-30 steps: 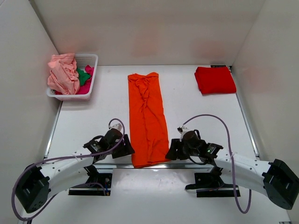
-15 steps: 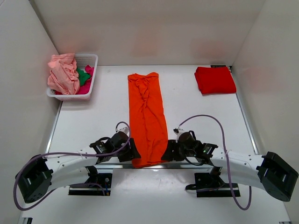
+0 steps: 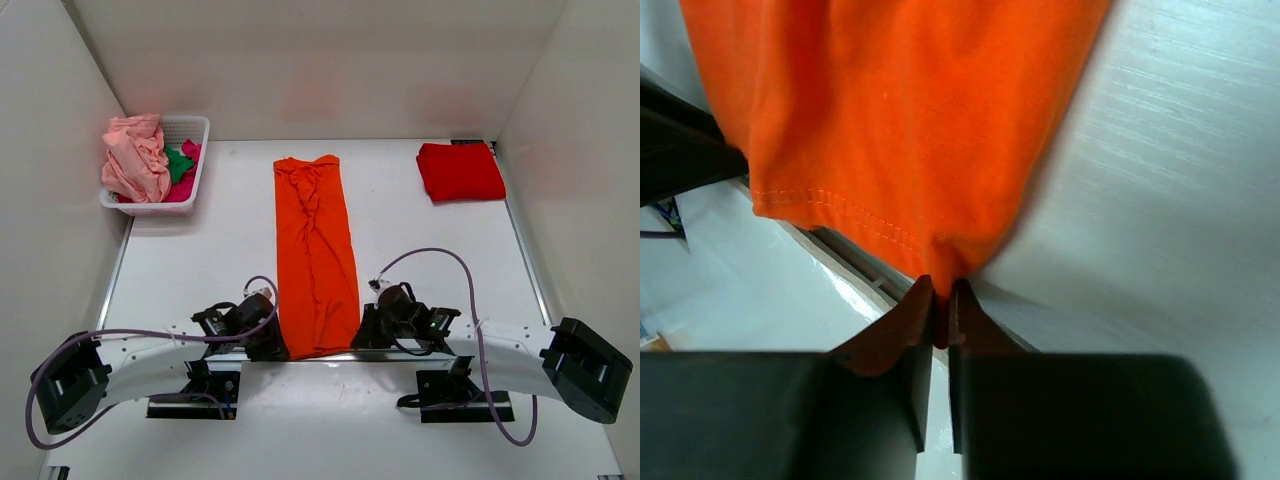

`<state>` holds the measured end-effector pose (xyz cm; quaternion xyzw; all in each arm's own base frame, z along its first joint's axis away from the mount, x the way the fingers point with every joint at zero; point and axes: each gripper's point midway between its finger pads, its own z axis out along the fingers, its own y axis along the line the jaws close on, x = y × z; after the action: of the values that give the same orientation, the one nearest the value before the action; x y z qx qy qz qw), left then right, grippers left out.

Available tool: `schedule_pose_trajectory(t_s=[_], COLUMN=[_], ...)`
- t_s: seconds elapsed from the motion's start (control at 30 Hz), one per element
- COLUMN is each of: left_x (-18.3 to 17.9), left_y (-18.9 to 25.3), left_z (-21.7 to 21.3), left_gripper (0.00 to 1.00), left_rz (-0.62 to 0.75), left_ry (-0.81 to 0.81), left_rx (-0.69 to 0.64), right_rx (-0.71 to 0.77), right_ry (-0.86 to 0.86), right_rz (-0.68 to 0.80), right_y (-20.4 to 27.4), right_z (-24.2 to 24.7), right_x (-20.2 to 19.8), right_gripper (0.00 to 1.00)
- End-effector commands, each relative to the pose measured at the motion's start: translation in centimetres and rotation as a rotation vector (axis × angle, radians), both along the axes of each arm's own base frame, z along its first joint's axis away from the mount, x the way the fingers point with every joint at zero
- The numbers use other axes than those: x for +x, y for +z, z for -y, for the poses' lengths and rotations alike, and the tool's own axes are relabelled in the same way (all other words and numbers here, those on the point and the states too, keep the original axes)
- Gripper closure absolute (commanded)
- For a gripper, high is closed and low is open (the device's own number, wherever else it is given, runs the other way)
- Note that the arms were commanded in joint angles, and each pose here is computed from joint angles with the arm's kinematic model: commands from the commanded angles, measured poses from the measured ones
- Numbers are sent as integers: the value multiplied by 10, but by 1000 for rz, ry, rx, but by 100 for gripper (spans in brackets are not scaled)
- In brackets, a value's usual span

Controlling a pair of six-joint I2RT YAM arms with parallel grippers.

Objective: Fold and stack the t-shirts
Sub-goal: Grab the bottom of the folded rectangular tshirt with both arms

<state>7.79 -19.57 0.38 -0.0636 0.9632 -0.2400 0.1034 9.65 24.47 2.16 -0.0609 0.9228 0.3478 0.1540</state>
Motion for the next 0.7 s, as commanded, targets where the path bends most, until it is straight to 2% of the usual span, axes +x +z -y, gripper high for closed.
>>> schedule_pose_trajectory(t_s=[0.0,0.13,0.43,0.67], left_x=[5,8,26,36], left_y=[0,6,50,73], left_z=[7,12,21,25], left_gripper=[55,99,100,100], left_rz=[20,34,104,137], left_ry=[9,19,41,32], left_rx=[5,-7,-62,-68], right_rx=[-38,-34,1,27], right_ry=[2,23,78,94], right_rz=[-15,-23,-40,2], right_y=[-8,-2,19,43], right_z=[7,8,4,-6], right_x=[-4,-6,-9,6], right_gripper=[99,100,100,100])
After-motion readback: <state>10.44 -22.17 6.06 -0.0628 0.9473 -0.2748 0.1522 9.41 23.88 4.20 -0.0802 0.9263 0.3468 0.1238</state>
